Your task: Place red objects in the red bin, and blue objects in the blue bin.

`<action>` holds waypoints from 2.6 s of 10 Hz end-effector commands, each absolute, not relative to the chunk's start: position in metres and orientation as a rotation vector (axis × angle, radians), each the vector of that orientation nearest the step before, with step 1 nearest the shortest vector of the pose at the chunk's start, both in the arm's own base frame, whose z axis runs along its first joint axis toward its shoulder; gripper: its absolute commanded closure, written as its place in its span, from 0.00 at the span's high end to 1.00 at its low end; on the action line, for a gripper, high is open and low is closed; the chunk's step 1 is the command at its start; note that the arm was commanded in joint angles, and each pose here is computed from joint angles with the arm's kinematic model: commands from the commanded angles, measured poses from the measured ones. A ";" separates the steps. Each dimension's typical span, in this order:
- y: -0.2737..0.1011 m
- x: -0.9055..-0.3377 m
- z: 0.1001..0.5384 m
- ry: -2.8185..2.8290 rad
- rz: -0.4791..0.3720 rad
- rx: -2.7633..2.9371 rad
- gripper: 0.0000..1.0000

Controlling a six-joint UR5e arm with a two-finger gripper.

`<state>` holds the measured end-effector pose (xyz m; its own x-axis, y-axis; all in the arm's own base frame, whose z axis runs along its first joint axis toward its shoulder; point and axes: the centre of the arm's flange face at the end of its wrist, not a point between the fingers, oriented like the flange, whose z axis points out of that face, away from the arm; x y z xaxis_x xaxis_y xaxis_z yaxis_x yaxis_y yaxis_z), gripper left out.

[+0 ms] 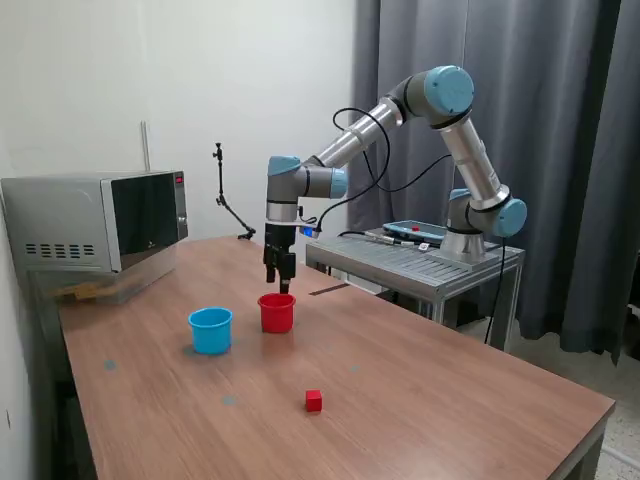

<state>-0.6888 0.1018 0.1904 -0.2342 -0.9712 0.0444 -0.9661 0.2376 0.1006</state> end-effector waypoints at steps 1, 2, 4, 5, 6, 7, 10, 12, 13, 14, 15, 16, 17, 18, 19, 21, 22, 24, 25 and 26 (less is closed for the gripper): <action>0.101 -0.690 0.192 -2.396 -0.086 1.886 1.00; 0.087 -0.693 0.198 -2.385 -0.116 1.920 1.00; 0.065 -0.705 0.218 -2.349 -0.140 1.965 1.00; 0.059 -0.709 0.225 -2.334 -0.149 1.975 1.00; 0.049 -0.709 0.224 -2.322 -0.142 1.992 1.00; 0.038 -0.709 0.223 -2.310 -0.132 2.012 1.00; 0.007 -0.711 0.227 -2.261 -0.138 2.057 1.00; -0.002 -0.715 0.234 -2.285 -0.144 2.017 1.00; -0.002 -0.717 0.238 -2.295 -0.153 1.997 1.00; -0.014 -0.720 0.241 -2.297 -0.161 1.983 1.00; -0.016 -0.722 0.244 -2.326 -0.164 1.938 1.00; -0.021 -0.726 0.246 -2.359 -0.171 1.888 1.00; -0.025 -0.729 0.248 -2.417 -0.201 1.829 1.00; -0.035 -0.733 0.250 -2.453 -0.225 1.787 1.00; -0.049 -0.737 0.242 -2.556 -0.153 1.737 1.00; -0.073 -0.749 0.240 -2.576 -0.145 1.701 1.00; -0.084 -0.753 0.244 -2.591 -0.152 1.657 1.00; -0.099 -0.756 0.242 -2.621 -0.133 1.628 1.00; -0.109 -0.761 0.243 -2.623 -0.137 1.610 1.00; -0.115 -0.765 0.244 -2.617 -0.144 1.603 1.00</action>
<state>-0.7596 -0.1036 0.2433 -0.4454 -0.8953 0.0043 -0.8898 0.4431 0.1094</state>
